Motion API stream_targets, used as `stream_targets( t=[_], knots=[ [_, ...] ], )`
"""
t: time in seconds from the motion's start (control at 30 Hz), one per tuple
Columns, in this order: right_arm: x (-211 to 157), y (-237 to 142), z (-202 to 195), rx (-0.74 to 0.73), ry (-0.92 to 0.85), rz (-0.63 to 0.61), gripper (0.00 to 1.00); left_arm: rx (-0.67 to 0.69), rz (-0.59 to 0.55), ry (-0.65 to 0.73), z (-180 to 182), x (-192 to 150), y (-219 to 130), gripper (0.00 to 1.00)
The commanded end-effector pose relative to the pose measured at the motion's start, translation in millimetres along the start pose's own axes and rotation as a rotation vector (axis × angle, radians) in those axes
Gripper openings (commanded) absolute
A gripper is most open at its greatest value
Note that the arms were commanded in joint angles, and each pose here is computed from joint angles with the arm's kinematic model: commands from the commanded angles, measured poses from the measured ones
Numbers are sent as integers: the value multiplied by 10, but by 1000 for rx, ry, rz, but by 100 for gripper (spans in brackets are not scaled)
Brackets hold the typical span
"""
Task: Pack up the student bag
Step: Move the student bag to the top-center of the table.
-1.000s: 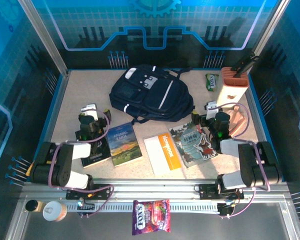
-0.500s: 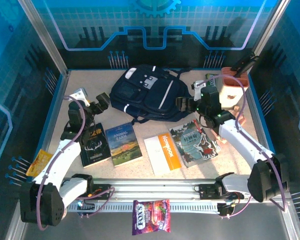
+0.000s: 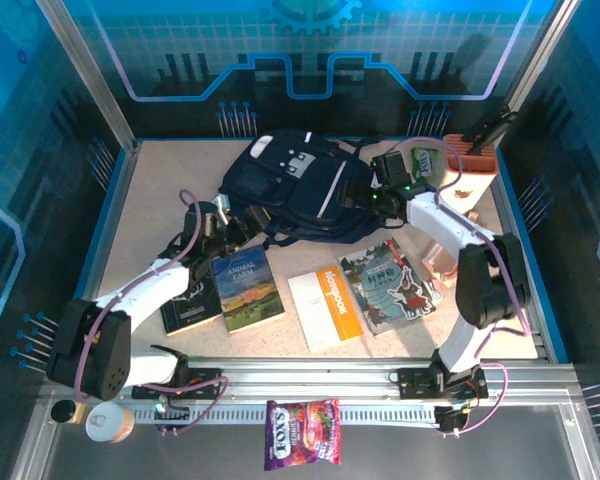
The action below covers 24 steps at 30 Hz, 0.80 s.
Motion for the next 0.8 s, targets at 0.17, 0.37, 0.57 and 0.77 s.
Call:
stream_targets(
  t=[0.17,0.37,0.57,0.77],
  knots=[
    [17,556,-86,23,44,84,100,-25,32,-12,-131,75,311,99],
    [-278,703,263,116,12,157,95,115,-7,126,-11,304,486,99],
    [-630,680,866,257,-15,192,93,183,-48,62,249,634,546,99],
    [-572,414,1065,256,-22,141,100,241,-112,26,347,837,368,99]
  ],
)
Point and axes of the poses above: each hand's point on the last joint's axis, 136 mm out from that joint toward the fingers, its own y axis out along the fingers, its own z axis along the line the jaws close on, x = y × z, the point moved 6 cm from there along -y, back along the fingers, and after that the axes turned 9 degrees about -y, right-handed, at the moved point
